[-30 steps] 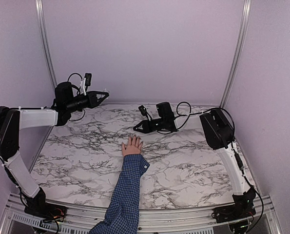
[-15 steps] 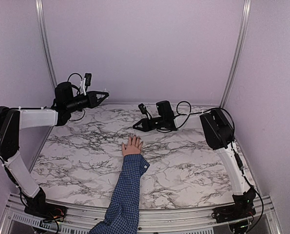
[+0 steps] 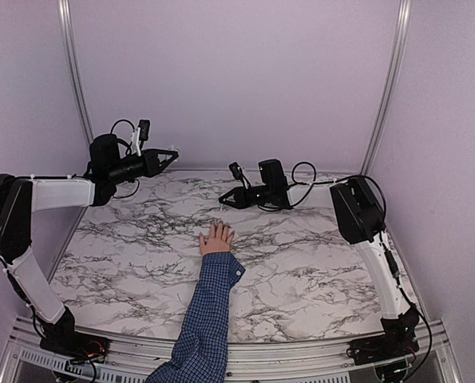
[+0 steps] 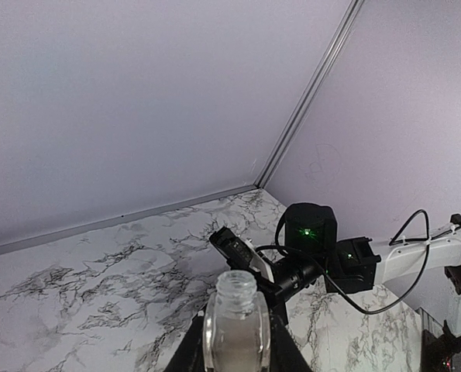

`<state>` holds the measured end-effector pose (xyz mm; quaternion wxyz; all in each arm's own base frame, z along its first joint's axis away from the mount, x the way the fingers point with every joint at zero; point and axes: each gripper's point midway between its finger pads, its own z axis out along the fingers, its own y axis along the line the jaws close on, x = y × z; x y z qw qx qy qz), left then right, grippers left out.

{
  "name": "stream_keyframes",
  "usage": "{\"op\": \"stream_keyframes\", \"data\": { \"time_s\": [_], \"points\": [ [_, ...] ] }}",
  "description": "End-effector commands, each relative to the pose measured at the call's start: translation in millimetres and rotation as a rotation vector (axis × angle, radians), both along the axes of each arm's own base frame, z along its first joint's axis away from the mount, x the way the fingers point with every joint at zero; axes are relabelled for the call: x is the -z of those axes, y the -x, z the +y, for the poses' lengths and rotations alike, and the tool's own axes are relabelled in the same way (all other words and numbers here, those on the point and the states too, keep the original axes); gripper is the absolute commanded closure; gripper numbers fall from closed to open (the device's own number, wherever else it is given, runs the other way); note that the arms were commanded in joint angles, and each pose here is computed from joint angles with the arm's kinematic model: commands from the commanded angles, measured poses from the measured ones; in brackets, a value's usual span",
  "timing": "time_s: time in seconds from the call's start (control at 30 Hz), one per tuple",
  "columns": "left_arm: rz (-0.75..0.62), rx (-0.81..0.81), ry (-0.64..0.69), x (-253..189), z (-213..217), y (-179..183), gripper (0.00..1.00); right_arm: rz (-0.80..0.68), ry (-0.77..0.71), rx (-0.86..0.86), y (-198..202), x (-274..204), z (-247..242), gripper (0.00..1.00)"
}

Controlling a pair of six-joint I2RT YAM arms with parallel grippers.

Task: Paint the nails
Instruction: Paint the hand on the nail.

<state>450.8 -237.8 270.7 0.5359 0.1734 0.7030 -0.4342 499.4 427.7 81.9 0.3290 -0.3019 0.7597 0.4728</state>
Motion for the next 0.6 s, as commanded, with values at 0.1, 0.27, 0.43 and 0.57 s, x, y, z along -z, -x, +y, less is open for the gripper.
{"op": "stream_keyframes", "data": {
  "time_s": [0.1,0.27,0.43,0.57],
  "points": [
    [-0.064,0.008,0.012,-17.2,2.0,3.2,1.00,-0.054,-0.061,-0.033,7.5,-48.9,-1.0,1.00],
    [-0.061,0.008,0.011,-15.9,2.2,4.8,1.00,-0.029,-0.044,-0.041,15.6,-42.2,-3.1,1.00],
    [-0.059,0.009,0.012,-15.6,2.1,5.1,1.00,0.000,-0.038,-0.061,25.3,-30.4,1.1,1.00],
    [-0.057,0.012,0.011,-14.5,2.0,5.7,1.00,0.025,-0.030,-0.080,33.1,-17.0,6.4,1.00]
  ]
}}
